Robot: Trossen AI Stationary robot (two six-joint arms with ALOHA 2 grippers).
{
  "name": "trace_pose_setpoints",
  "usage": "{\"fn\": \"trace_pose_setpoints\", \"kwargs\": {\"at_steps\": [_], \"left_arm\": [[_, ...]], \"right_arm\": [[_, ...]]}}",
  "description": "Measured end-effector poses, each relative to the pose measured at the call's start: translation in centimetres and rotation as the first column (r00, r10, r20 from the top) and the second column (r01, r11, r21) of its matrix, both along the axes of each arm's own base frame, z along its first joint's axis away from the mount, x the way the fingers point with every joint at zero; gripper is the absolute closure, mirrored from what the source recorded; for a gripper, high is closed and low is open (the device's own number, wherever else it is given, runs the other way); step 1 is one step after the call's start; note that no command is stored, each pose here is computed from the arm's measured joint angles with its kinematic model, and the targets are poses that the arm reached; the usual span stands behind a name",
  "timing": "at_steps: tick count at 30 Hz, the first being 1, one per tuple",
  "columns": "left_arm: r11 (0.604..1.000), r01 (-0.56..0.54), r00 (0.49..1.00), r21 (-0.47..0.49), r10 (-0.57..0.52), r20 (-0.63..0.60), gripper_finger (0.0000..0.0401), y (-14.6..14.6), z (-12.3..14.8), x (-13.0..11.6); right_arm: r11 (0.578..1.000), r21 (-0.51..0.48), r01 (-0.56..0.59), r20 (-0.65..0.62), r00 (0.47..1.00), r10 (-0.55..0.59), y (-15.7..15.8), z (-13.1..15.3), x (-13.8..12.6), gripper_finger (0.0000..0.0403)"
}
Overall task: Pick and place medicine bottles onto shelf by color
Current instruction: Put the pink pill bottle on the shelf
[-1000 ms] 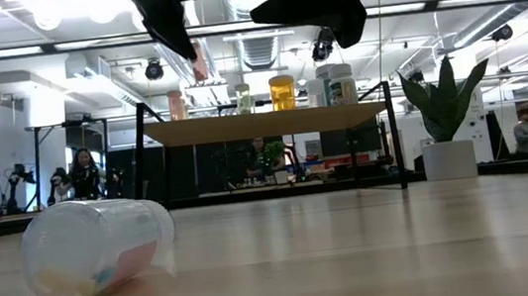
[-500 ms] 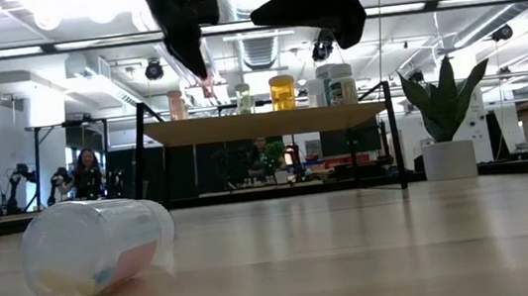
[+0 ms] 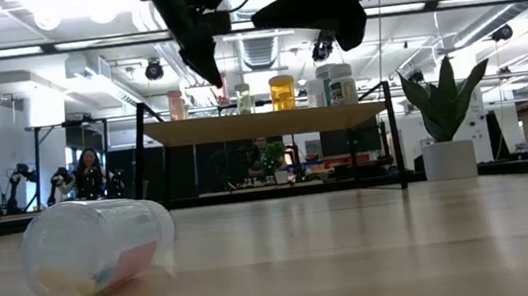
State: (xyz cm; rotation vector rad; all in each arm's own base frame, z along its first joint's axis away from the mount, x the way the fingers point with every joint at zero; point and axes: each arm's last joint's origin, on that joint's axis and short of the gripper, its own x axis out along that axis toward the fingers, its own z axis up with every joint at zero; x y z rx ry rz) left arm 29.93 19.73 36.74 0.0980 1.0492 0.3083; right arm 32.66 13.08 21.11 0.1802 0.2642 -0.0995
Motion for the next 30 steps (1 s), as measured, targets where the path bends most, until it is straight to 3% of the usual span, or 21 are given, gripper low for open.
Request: {"fn": "trace_pose_setpoints", "kwargs": {"at_steps": [8,30], "left_arm": [[0.987,-0.132,0.99,-0.092,0.135,0.028,0.0286,1.9,-0.6,-1.0],[0.992,-0.083,0.996,-0.092,0.085,0.017,0.0286,1.4,-1.8,-0.2]], "right_arm": [[1.0,0.02,0.006,0.002,1.0,-0.006,0.0,0.0,0.0,0.0225],[0.999,0.018,0.028,0.005,1.0,-0.028,0.0,0.0,0.0,0.0225]]}}
